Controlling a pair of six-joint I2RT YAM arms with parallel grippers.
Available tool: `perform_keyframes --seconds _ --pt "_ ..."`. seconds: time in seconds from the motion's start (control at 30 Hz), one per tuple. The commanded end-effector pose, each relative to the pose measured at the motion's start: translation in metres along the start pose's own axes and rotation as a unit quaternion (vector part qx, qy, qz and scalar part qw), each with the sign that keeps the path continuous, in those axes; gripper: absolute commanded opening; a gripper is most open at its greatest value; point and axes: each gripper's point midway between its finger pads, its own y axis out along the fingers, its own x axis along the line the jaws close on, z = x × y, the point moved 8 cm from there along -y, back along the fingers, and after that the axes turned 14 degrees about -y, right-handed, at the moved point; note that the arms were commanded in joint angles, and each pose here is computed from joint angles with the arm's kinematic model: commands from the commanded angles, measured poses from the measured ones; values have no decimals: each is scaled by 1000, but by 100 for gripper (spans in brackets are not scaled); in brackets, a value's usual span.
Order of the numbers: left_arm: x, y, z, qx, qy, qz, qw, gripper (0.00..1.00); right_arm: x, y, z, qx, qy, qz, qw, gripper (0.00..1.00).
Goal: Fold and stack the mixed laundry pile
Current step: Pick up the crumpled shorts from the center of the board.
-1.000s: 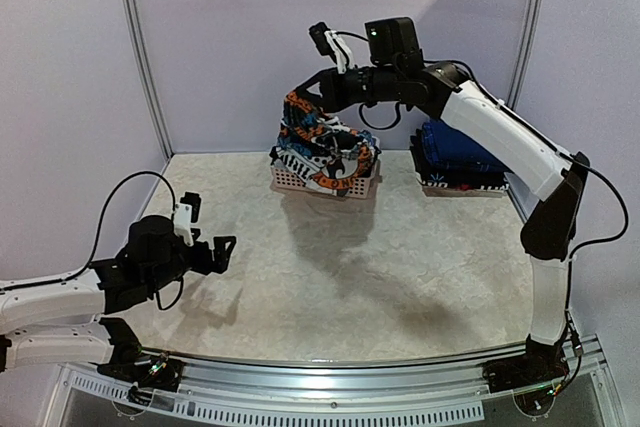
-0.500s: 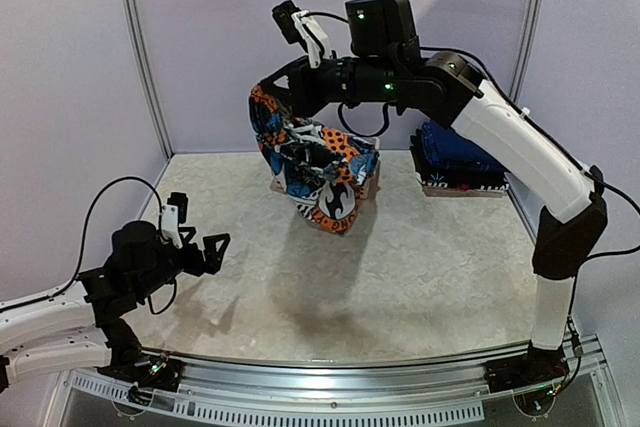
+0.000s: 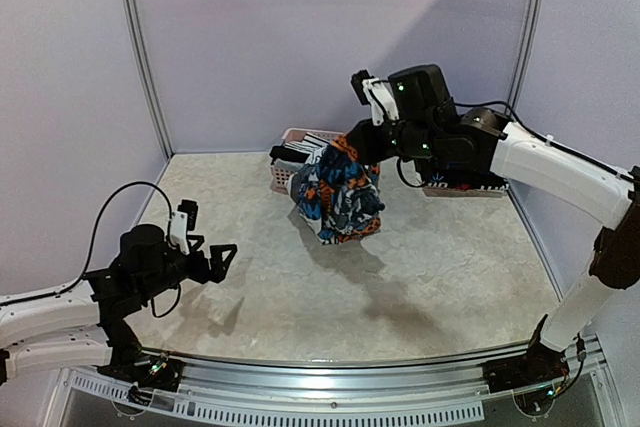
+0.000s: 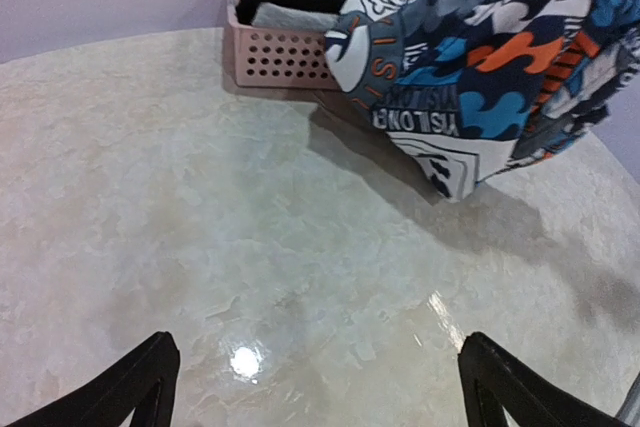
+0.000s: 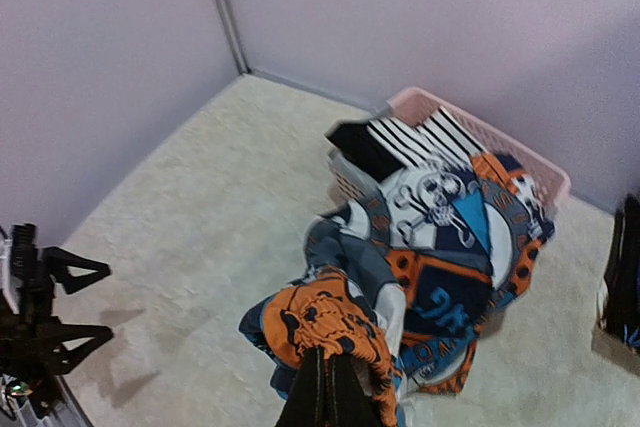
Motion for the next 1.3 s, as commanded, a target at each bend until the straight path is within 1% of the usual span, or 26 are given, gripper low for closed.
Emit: perform_keyframes --seconds 0.0,0.17,0.33,0.7,0.83,0.9,0.93,0.97,1.0,1.03,1.13,1.17,1.2,1.27 --pt "-27 15 -2 23 19 81 996 99 -22 5 14 4 54 27 998 0" --pt "-59 41 5 61 60 113 990 96 -18 7 10 -5 32 0 999 0" --pt "-90 67 6 65 91 127 986 96 -16 7 6 -12 15 -17 1000 0" --pt "-133 143 -2 47 66 131 988 94 -16 -19 2 -37 13 -36 999 0" --pt "-139 165 -3 35 59 116 991 92 -16 -26 3 -39 12 -35 999 0" --pt "-143 173 -5 27 60 112 992 89 -16 -29 3 -43 14 -38 998 0" --pt "-144 177 -5 22 61 109 992 86 -16 -29 4 -42 14 -39 998 0" --pt "-145 182 -5 20 66 106 992 79 -16 -30 4 -44 15 -40 998 0" --pt "-146 186 -6 15 71 102 992 70 -16 -31 4 -44 15 -39 998 0" --pt "-147 189 -7 13 78 99 992 59 -16 -32 4 -44 15 -40 998 0" --pt "-148 192 -12 2 93 87 992 20 -17 -34 4 -45 13 -37 998 0" --pt "-147 192 -14 -4 95 81 992 9 -17 -35 4 -45 13 -38 998 0" --pt "-146 191 -16 -7 99 74 992 0 -17 -37 4 -47 13 -37 998 0" --pt "-143 185 -20 -15 105 63 992 0 -17 -41 3 -51 13 -38 998 0"
